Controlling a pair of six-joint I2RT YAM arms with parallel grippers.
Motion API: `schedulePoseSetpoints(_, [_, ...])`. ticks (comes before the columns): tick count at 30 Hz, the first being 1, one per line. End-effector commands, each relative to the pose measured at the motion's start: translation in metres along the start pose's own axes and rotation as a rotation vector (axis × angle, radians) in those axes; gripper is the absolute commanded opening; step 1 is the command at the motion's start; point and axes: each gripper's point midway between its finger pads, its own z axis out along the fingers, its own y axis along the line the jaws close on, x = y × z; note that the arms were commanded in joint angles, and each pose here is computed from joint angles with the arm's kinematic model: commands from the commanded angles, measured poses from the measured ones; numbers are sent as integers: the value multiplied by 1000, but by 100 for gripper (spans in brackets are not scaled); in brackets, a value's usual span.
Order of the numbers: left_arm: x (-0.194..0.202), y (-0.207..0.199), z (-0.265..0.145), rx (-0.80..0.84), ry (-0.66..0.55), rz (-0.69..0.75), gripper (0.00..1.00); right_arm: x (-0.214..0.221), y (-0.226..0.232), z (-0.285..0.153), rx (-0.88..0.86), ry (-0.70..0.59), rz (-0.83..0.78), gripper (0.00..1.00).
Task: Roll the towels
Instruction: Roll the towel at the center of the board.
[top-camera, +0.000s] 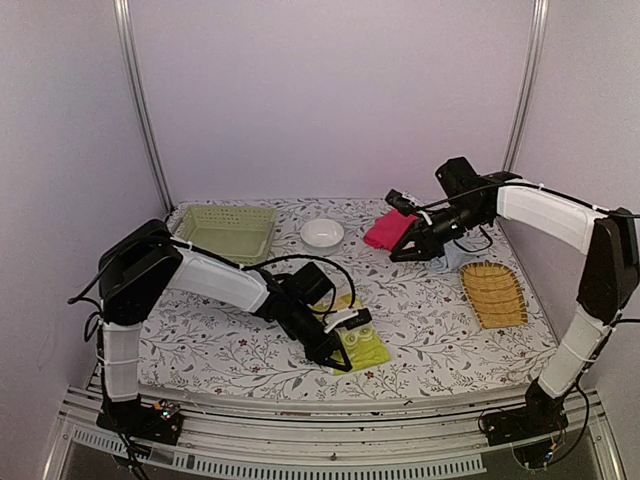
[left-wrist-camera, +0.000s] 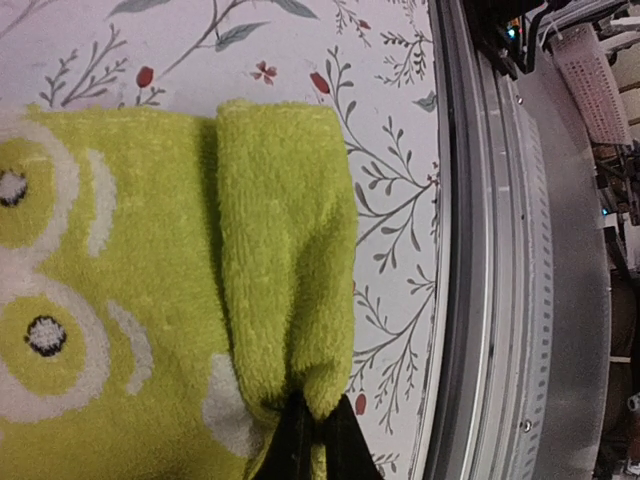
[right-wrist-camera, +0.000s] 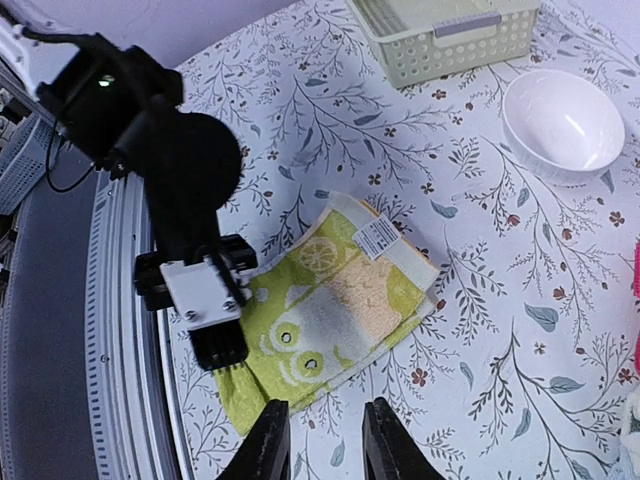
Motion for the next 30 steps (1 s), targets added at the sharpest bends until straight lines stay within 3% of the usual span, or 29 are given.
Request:
schedulePoseSetpoints(1, [30, 3, 5, 147, 48, -232, 0, 4, 41, -20, -31, -64, -135, 28])
schedulePoseSetpoints(4, [25, 5, 0, 183, 10, -299, 0, 28, 62, -5, -46, -23, -234, 28])
schedulePoseSetpoints(7, [21, 7, -3, 205, -10, -346, 0, 63, 80, 28, -46, 81, -324, 38])
schedulePoseSetpoints(12, [24, 13, 2, 194, 1, -389, 0, 93, 96, 77, -33, 210, -459, 47])
schedulePoseSetpoints(22, [38, 23, 10, 165, 16, -424, 0, 117, 108, 126, -79, 290, -553, 43])
schedulePoseSetpoints(30, [37, 29, 8, 160, 12, -429, 0, 144, 102, 142, -94, 371, -534, 37])
